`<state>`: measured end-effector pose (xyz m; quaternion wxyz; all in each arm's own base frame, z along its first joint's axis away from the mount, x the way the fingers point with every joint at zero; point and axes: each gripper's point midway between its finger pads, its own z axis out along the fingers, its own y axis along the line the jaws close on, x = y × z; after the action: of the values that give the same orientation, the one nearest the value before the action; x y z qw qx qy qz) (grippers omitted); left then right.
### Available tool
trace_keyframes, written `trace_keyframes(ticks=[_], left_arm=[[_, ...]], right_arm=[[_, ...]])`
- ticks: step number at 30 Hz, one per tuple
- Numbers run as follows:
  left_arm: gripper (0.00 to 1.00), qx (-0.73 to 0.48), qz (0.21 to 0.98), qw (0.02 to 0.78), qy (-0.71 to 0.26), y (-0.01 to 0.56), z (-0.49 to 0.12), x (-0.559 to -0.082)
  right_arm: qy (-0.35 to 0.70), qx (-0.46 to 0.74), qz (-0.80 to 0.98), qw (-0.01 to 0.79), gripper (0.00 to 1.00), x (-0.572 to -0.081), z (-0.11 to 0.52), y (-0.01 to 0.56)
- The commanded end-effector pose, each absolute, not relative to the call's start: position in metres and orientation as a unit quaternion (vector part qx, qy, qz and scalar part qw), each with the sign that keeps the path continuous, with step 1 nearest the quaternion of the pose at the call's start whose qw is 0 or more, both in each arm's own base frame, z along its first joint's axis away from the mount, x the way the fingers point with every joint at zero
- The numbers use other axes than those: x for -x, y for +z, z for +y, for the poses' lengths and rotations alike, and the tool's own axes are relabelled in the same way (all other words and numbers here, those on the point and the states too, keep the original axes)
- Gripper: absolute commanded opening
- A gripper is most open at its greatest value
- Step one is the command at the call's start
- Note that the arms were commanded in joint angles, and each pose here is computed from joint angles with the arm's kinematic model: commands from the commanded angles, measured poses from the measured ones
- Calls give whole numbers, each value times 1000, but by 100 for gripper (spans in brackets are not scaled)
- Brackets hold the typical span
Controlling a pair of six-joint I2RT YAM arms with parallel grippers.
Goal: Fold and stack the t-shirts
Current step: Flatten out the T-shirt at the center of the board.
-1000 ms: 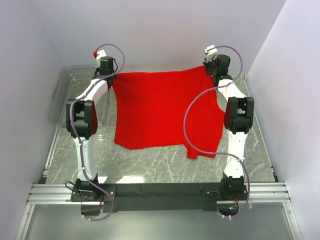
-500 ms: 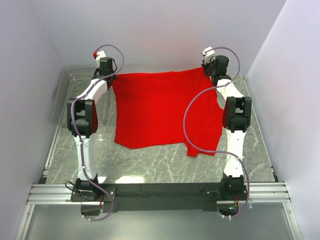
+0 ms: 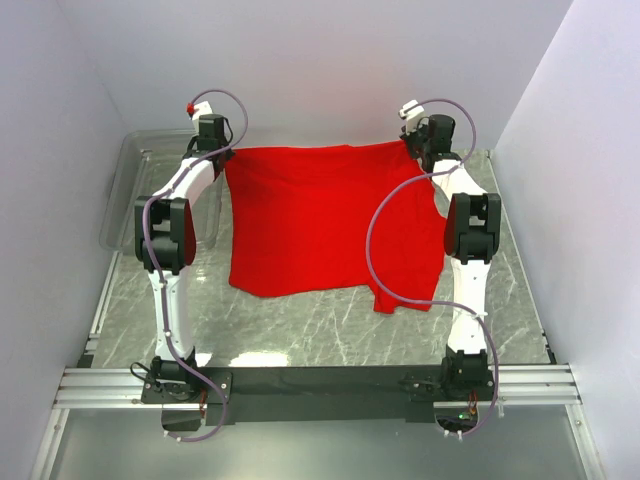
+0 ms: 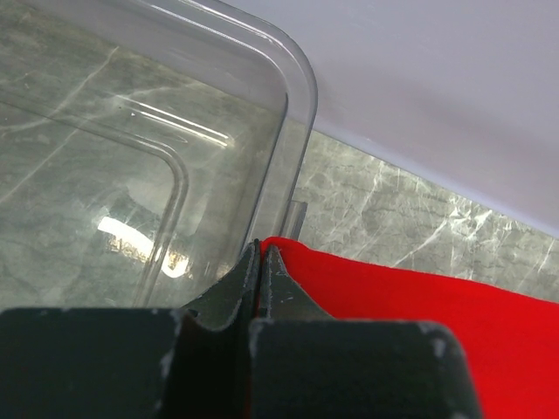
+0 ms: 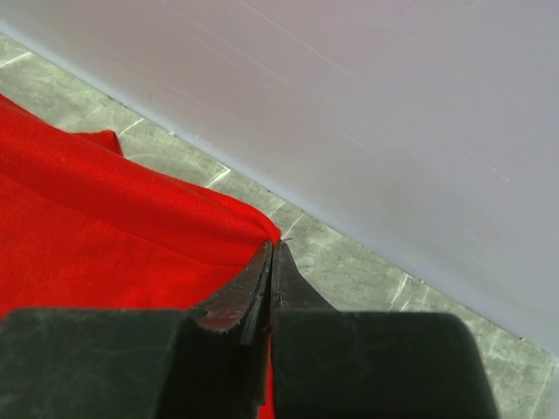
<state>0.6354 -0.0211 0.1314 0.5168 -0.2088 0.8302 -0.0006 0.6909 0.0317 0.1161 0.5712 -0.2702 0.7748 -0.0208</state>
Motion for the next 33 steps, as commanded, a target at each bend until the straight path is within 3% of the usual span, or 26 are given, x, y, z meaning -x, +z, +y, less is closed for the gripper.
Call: trace_keyframes(ticks=[1, 12, 33], left_arm=[[1, 202, 831, 519, -8, 126, -22, -645], [1, 192, 835, 516, -8, 122, -25, -648], [2, 123, 808, 576, -29, 170, -38, -638]], right_arm=[[-39, 277, 755, 592, 0, -697, 23, 140], [-20, 278, 745, 606, 0, -688, 23, 157], [19, 272, 740, 616, 0, -676, 22, 173]])
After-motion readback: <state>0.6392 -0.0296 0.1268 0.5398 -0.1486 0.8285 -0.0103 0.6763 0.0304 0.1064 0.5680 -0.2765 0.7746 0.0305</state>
